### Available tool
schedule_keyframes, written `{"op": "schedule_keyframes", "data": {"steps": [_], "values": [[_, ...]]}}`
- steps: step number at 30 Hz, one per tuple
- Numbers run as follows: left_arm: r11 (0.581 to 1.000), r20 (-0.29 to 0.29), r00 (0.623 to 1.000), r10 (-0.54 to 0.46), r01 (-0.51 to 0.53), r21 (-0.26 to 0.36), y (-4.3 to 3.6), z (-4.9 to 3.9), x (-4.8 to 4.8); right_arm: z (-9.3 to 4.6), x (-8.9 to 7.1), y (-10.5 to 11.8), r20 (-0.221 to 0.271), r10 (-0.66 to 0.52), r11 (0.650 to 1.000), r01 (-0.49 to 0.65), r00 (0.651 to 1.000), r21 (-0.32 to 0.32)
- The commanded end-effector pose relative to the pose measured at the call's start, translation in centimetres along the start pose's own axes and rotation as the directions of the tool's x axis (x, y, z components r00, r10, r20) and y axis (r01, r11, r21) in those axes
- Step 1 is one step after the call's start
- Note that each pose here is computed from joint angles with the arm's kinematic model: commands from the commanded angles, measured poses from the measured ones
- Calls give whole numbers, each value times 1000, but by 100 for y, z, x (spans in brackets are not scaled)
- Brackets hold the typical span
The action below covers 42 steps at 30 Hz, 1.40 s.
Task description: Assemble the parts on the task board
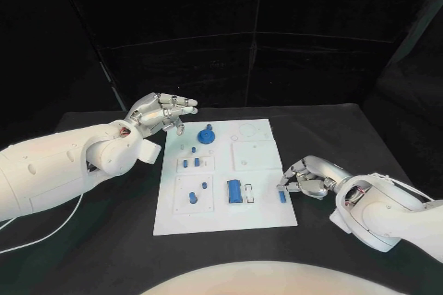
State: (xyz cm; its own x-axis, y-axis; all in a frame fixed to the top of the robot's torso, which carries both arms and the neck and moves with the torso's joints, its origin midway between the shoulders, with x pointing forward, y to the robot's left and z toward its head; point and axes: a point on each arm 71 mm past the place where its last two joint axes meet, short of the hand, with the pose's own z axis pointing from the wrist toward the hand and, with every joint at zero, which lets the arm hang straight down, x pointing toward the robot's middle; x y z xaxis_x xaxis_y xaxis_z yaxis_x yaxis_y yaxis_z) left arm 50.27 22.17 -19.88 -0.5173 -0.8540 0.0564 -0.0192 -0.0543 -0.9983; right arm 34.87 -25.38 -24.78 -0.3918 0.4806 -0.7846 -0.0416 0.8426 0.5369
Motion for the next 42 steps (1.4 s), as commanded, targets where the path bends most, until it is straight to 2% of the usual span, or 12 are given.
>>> {"op": "schedule_keyframes", "data": {"steps": [1, 5, 15, 35, 42], "values": [[1000, -9, 1000, -7, 7, 10, -6, -6, 13, 9, -34, -30, 33, -97, 995, 97, 995, 15], [1000, -10, 1000, -7, 7, 9, 0, -13, 11, 48, -5, -69, 1, -148, 988, 148, 989, 47], [1000, -9, 1000, -6, 6, 7, 6, -25, 6, 138, 42, -120, -38, -206, 973, 209, 978, 98], [1000, -9, 1000, -6, 6, 6, 9, -28, 1, 252, 173, -53, -110, -225, 968, 235, 968, 92], [1000, -11, 1000, -7, 7, 3, 12, -28, 2, 270, 215, -36, -148, -278, 953, 291, 949, 80]]}}
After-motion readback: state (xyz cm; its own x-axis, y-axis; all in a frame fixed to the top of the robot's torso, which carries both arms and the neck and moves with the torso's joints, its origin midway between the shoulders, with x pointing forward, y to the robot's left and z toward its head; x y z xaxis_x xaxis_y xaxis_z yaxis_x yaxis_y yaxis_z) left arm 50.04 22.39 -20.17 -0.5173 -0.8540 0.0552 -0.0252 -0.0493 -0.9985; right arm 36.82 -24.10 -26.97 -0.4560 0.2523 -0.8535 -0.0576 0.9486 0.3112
